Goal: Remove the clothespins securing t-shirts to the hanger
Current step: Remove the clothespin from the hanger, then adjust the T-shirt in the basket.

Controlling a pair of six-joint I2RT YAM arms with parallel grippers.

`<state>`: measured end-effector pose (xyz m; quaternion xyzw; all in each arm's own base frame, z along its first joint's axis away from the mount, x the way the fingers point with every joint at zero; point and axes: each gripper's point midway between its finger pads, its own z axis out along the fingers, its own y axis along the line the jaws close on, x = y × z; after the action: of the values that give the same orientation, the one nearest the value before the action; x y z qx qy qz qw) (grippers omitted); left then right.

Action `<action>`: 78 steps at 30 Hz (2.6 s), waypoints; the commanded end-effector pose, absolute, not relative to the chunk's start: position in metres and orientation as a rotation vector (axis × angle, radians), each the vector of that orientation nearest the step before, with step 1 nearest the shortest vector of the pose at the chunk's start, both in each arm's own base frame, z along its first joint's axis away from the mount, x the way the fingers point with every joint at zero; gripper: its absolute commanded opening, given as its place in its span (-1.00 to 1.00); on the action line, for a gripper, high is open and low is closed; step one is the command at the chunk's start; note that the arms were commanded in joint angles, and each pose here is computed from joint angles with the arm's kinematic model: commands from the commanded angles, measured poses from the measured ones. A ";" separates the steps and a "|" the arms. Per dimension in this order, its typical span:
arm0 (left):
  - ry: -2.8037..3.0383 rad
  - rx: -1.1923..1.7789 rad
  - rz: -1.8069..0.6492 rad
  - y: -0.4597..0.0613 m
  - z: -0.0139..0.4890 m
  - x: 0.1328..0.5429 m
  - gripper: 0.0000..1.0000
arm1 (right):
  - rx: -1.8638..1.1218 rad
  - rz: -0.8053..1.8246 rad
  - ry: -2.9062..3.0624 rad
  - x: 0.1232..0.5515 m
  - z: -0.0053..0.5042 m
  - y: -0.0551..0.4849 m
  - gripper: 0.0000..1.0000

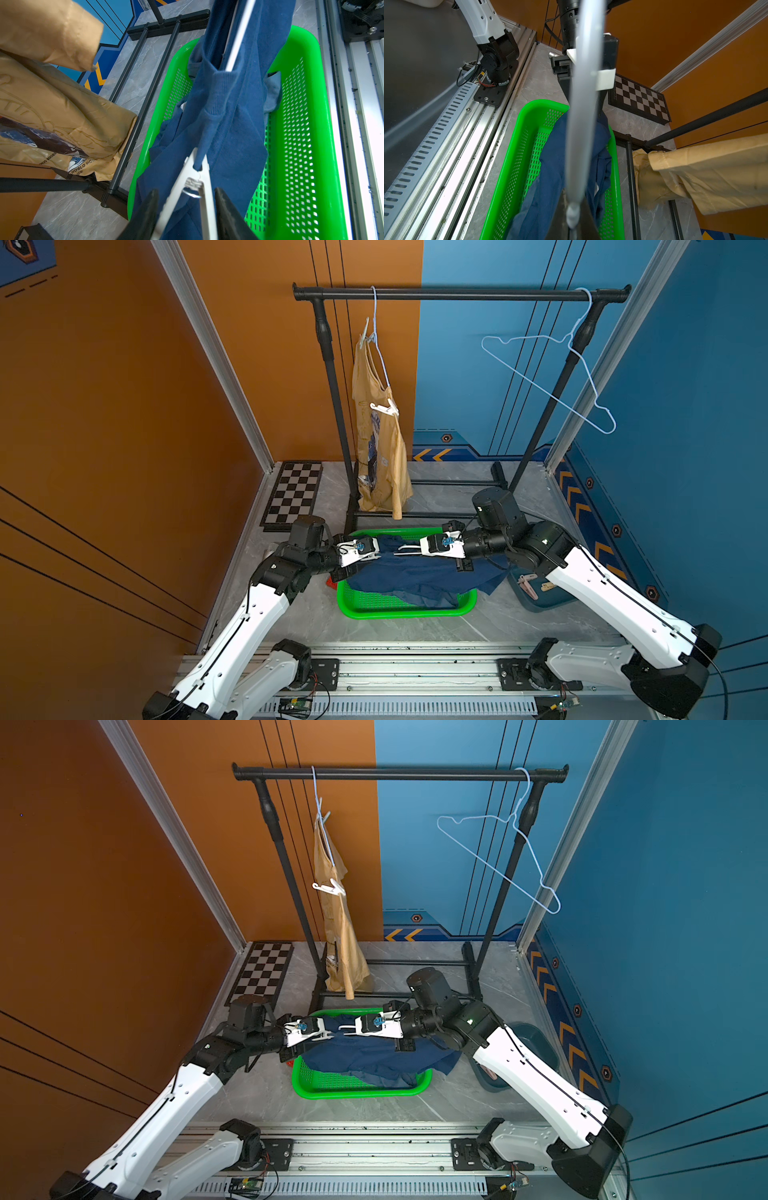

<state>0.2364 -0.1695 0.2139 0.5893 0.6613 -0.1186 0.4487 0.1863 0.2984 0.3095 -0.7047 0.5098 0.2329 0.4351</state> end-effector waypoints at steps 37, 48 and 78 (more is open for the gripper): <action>1.501 1.422 -0.320 -0.173 0.261 0.221 -0.58 | -1.766 0.556 1.274 0.210 0.313 0.289 -1.00; 1.460 1.333 -0.431 -0.180 0.299 0.207 -0.61 | -1.655 0.670 1.231 0.232 0.347 0.332 -1.00; 1.609 1.252 -0.533 -0.177 0.264 0.196 -0.61 | -1.307 1.003 1.783 0.295 0.211 0.340 -1.00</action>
<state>0.2000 -0.1741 0.2736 0.5230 0.6510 -0.1942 0.5147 0.2895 0.3391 0.2288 -0.5225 0.6644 0.3797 0.3760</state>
